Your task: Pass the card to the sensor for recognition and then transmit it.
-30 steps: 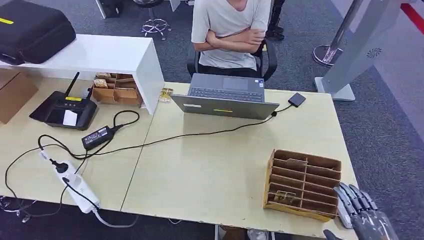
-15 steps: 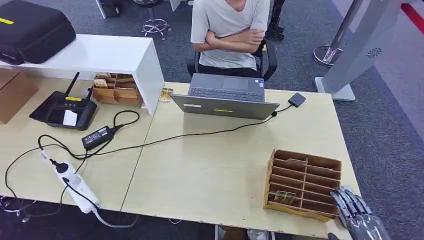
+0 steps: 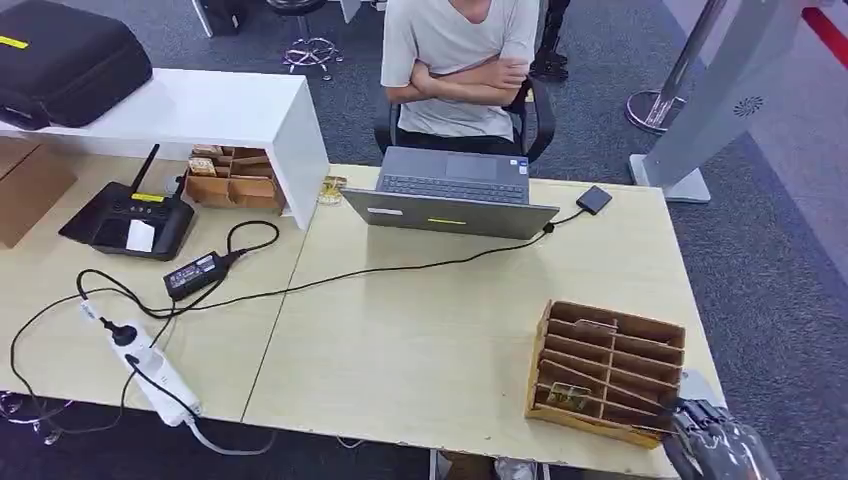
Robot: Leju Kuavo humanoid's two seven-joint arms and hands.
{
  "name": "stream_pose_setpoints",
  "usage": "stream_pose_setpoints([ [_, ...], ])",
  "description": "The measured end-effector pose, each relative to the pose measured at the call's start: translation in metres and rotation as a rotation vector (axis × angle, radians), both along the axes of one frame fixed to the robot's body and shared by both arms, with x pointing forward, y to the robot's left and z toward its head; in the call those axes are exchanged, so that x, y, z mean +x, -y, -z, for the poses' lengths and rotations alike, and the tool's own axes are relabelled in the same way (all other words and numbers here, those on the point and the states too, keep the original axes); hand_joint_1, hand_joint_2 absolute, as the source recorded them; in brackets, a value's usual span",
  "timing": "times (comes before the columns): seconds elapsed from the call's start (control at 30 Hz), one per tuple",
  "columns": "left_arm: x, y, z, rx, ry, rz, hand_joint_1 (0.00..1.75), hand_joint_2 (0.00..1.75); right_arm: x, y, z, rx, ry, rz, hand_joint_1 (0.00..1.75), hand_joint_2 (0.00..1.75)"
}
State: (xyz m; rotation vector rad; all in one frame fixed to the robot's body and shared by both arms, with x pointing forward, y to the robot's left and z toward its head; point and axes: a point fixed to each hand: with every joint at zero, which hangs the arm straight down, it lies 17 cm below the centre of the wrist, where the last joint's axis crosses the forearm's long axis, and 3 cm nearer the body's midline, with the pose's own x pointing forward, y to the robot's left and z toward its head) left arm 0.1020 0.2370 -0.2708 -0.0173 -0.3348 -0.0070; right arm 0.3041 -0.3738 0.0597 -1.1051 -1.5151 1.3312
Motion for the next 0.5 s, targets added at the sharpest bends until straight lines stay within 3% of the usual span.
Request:
stream_pose_setpoints([
  [0.2, 0.0000, -0.0003, 0.0000, 0.000, 0.000, 0.000, 0.00, 1.75, 0.0031, -0.0006, -0.0030, 0.002, 0.010, 0.000, 1.75, 1.75],
  [0.37, 0.0000, -0.0002, 0.0000, 0.001, 0.000, 0.003, 0.00, 1.75, 0.0036, -0.0020, -0.0044, 0.004, 0.018, -0.006, 1.59, 1.75],
  [0.5, 0.0026, -0.0063, 0.0001, 0.034, 0.017, 0.000, 0.00, 1.75, 0.0032, -0.0035, -0.0041, 0.006, 0.018, -0.008, 1.59, 1.75],
])
